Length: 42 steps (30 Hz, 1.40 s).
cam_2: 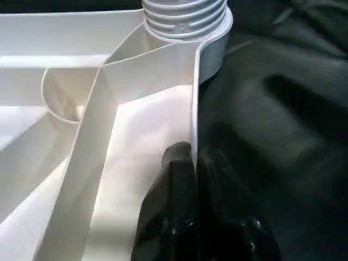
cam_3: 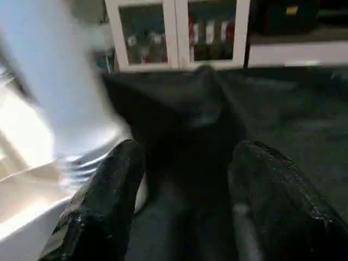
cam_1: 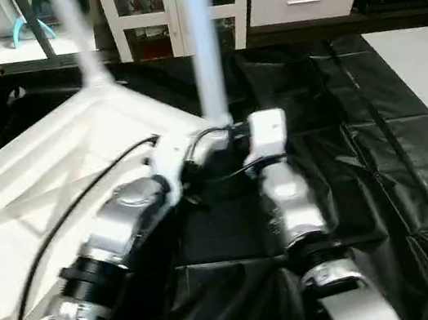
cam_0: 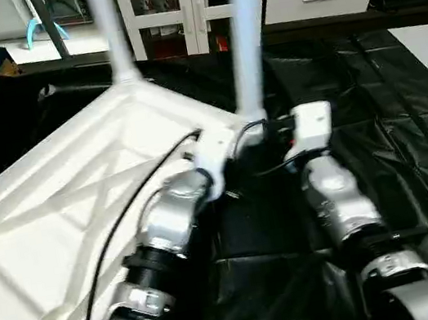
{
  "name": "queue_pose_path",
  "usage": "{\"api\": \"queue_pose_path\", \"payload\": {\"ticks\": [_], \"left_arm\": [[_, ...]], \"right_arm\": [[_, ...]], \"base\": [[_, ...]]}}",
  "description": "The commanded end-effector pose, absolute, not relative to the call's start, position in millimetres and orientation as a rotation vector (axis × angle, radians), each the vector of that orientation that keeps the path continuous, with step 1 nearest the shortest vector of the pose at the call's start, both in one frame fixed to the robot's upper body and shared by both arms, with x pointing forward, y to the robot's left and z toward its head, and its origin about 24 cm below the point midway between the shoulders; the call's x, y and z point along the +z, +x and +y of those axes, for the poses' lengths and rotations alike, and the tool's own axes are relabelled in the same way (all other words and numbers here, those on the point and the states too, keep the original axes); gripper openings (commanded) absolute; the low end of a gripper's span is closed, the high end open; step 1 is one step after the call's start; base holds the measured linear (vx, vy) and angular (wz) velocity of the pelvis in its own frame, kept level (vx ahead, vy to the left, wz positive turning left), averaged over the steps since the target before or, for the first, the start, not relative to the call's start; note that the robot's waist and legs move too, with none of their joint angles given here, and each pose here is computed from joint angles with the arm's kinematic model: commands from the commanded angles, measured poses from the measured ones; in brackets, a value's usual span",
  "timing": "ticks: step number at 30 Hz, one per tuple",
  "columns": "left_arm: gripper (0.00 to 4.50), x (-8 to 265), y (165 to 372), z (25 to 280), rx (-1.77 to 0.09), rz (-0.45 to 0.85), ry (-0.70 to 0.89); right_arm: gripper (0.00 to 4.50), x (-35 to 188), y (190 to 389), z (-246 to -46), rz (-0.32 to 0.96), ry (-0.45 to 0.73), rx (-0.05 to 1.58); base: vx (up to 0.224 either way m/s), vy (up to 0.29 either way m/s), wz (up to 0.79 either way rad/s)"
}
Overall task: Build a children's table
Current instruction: Insert table leg to table base
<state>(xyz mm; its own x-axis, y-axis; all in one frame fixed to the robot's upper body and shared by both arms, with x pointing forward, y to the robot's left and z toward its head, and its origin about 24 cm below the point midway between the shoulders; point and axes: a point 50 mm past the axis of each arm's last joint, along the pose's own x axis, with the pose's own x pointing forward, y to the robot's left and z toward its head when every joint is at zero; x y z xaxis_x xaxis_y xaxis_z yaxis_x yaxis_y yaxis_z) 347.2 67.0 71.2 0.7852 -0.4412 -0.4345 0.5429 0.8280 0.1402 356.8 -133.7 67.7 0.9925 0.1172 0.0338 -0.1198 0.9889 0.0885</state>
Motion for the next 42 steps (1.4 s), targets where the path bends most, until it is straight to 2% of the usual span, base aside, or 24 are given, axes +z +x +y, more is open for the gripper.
{"api": "queue_pose_path", "payload": {"ticks": [1,5,9,12,14,15,17,18,19,21,24,28,34,42], "left_arm": [[0.00,72,348,67,-0.541,0.370,0.264],[0.00,70,345,66,-0.617,0.362,0.289],[0.00,63,333,67,-0.784,0.357,0.359],[0.00,56,312,78,-1.029,0.349,0.415],[0.00,55,302,83,-1.134,0.331,0.439],[0.00,54,301,85,-1.148,0.331,0.447],[0.00,51,294,92,-1.207,0.340,0.480],[0.00,51,294,92,-1.207,0.340,0.480],[0.00,51,291,93,-1.234,0.339,0.476],[0.00,52,287,94,-1.278,0.331,0.475],[0.00,55,282,91,-1.344,0.306,0.466],[0.00,60,274,85,-1.433,0.278,0.441],[0.00,61,271,81,-1.463,0.272,0.463],[0.00,62,272,82,-1.460,0.270,0.474]], "right_arm": [[2.96,76,353.1,-131.6,-0.062,0.106,0.170],[2.96,83,346.2,-137.6,-0.098,0.101,0.201],[2.96,94,333.0,-150.6,-0.132,0.093,0.288],[2.96,98,299.5,-177.3,-0.053,0.077,0.563],[3.26,101,279.7,-192.2,0.014,0.053,0.698],[3.26,102,275.5,-196.0,0.030,0.043,0.726],[3.36,107,253.0,-217.1,0.134,0.002,0.870],[3.57,107,253.0,-217.1,0.134,0.002,0.870],[3.66,111,243.4,-229.9,0.197,-0.009,0.933],[3.78,115,236.2,-239.1,0.252,-0.025,0.985],[4.01,118,233.8,-241.9,0.287,-0.065,1.030],[4.09,117,244.0,-230.8,0.265,-0.183,1.046],[4.09,113,260.4,-212.7,0.241,-0.208,1.088],[4.09,115,268.3,-206.6,0.241,-0.198,1.154]], "base": [[0.000,0.000,0.00],[0.000,0.000,0.00],[0.000,0.000,0.00],[0.000,0.000,0.00],[0.000,0.000,0.00],[0.000,0.000,0.00],[0.000,0.000,0.00],[0.000,0.000,0.00],[0.000,0.000,0.00],[0.000,0.000,0.00],[0.000,0.000,0.00],[0.000,0.000,0.00],[0.000,0.000,0.00],[0.000,0.000,0.00]]}}
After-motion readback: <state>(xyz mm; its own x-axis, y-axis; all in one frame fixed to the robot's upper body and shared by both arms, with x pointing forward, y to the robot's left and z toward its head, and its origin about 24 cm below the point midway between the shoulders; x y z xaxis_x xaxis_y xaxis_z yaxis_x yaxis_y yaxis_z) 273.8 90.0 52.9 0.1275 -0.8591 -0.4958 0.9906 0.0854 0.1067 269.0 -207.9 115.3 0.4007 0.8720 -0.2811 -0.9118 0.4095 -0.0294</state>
